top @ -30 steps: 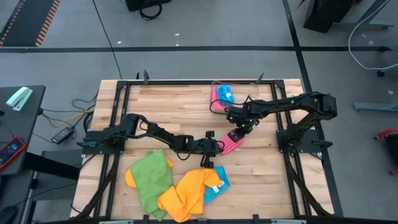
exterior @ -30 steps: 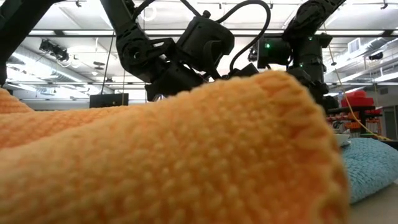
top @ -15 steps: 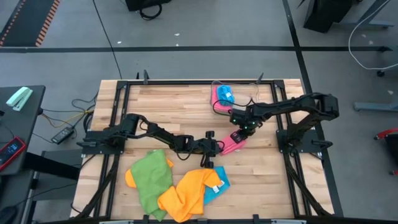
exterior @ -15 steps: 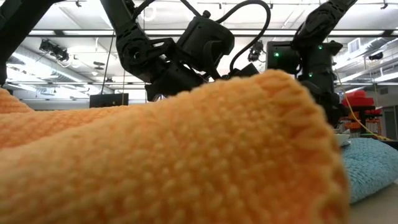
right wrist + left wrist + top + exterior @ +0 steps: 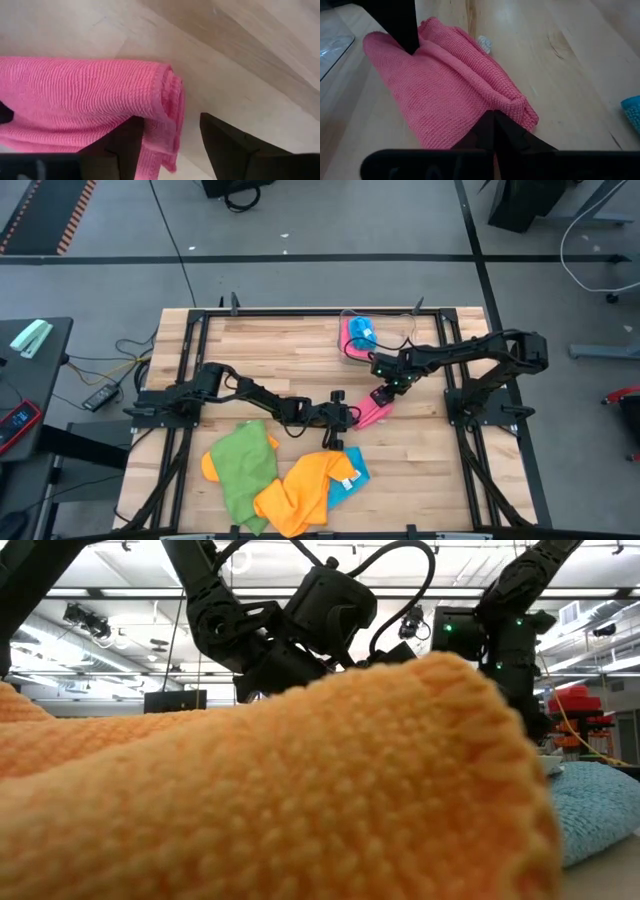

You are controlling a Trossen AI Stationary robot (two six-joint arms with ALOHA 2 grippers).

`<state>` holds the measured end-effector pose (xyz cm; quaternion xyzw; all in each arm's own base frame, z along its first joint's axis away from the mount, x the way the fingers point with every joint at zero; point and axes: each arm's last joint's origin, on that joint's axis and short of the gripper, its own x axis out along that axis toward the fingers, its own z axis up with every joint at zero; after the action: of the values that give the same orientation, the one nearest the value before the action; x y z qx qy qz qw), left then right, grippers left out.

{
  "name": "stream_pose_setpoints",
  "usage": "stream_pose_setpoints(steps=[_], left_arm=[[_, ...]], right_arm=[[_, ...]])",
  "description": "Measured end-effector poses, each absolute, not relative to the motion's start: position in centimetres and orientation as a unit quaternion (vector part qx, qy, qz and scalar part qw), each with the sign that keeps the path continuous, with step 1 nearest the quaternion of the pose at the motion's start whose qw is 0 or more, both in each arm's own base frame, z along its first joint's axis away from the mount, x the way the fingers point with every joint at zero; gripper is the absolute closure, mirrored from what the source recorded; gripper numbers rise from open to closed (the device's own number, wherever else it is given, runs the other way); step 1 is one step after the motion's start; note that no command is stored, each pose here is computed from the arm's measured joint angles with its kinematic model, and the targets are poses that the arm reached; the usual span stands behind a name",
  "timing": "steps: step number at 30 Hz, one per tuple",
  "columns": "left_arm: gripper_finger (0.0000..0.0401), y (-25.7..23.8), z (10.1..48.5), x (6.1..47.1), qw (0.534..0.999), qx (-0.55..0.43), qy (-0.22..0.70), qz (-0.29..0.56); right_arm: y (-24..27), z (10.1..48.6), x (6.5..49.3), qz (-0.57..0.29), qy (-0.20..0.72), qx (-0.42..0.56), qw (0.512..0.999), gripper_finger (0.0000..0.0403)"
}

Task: Fold microfiber towels
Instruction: Fold the pink towel

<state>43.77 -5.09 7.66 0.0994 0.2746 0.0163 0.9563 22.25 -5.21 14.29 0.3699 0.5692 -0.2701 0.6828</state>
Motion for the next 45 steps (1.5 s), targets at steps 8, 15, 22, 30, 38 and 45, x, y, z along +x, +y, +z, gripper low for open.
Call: stream_pose_setpoints(steps=[8, 15, 22, 30, 38, 45], left_arm=[[0.0377, -5.1, 7.7, 43.8, 0.956, 0.099, 0.274, 0.016], [0.0389, -5.1, 7.7, 43.8, 0.956, 0.100, 0.275, 0.016], [0.0376, -5.1, 7.7, 43.8, 0.956, 0.101, 0.275, 0.020], [0.0375, -5.1, 7.6, 43.8, 0.956, 0.102, 0.275, 0.022], [0.0384, -5.2, 8.6, 43.3, 0.946, 0.107, 0.305, 0.021], [0.0369, -5.3, 12.1, 42.2, 0.940, 0.111, 0.324, 0.013]], right_arm=[[-4.8, 13.8, 22.1, -0.269, 0.562, 0.370, 0.689, 0.0248], [-4.4, 13.8, 22.7, -0.243, 0.552, 0.368, 0.708, 0.0355], [-3.5, 14.1, 23.4, -0.214, 0.548, 0.352, 0.728, 0.0394], [-3.1, 16.2, 24.4, -0.244, 0.547, 0.294, 0.745, 0.0396], [-2.3, 18.2, 25.2, -0.254, 0.553, 0.221, 0.762, 0.0396], [-1.0, 18.2, 25.1, -0.263, 0.557, 0.177, 0.767, 0.0396]])
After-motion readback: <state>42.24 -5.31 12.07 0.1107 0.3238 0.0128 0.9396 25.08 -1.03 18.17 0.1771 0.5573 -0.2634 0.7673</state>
